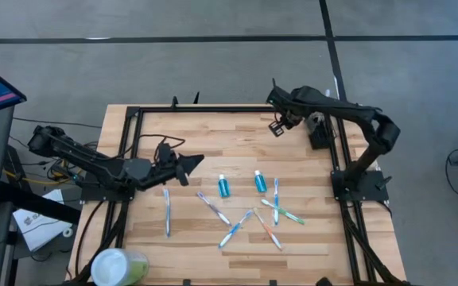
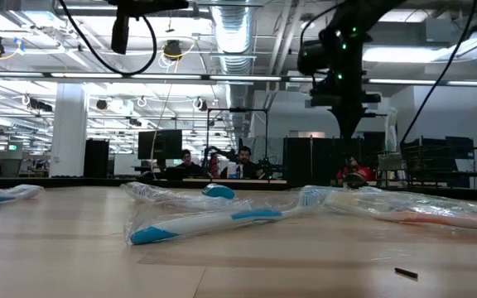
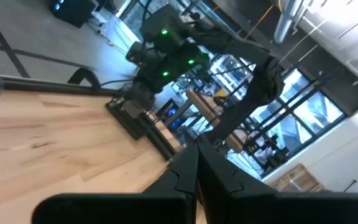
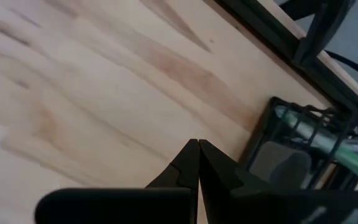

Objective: Pick & Place toothbrushing station
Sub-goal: Adjust the wire organizer

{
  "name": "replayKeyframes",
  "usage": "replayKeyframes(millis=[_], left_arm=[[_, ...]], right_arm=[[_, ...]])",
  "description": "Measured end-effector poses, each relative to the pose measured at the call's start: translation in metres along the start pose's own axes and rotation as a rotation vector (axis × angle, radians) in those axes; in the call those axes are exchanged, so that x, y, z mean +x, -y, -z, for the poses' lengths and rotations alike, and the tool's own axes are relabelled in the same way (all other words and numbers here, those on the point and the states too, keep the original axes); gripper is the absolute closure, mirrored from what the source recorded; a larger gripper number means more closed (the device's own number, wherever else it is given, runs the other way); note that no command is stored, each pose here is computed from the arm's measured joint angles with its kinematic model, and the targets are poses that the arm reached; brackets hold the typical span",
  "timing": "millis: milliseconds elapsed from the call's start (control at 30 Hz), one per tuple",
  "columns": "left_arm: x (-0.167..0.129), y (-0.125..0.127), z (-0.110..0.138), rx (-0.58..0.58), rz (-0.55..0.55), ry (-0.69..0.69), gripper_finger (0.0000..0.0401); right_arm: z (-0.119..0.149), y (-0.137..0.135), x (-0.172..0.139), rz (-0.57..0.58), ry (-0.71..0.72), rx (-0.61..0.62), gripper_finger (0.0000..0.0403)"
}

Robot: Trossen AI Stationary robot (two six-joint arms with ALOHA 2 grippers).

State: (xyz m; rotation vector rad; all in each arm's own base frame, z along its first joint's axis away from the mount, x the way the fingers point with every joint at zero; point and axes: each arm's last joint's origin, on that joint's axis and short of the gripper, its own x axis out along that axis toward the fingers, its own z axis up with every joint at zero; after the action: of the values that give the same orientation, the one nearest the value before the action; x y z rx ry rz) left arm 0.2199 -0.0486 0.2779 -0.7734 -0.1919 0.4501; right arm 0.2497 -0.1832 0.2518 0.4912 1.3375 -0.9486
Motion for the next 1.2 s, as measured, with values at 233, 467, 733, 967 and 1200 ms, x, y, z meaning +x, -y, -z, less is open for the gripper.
replayKeyframes(millis=[233, 467, 733, 967, 1200], left_arm=[[0.004, -0.002, -0.005, 0.018, -0.007, 0.03, 0.0399], [0.01, -0.006, -0.011, 0.027, -0.025, 0.068, 0.0399], [0.01, -0.005, -0.014, 0.055, -0.014, 0.088, 0.0399], [0.01, -0.004, -0.015, 0.069, -0.008, 0.096, 0.0399], [0.01, -0.002, -0.017, 0.078, 0.004, 0.111, 0.0399]], right_arm=[[-0.011, 0.022, 0.023, 0.032, -0.056, 0.03, 0.0403], [-0.018, 0.042, 0.044, 0.075, -0.119, 0.052, 0.0403], [-0.02, 0.057, 0.056, 0.182, -0.16, 0.018, 0.0403], [-0.019, 0.066, 0.058, 0.226, -0.177, -0.004, 0.0403], [-0.017, 0.07, 0.064, 0.247, -0.237, -0.036, 0.0403]])
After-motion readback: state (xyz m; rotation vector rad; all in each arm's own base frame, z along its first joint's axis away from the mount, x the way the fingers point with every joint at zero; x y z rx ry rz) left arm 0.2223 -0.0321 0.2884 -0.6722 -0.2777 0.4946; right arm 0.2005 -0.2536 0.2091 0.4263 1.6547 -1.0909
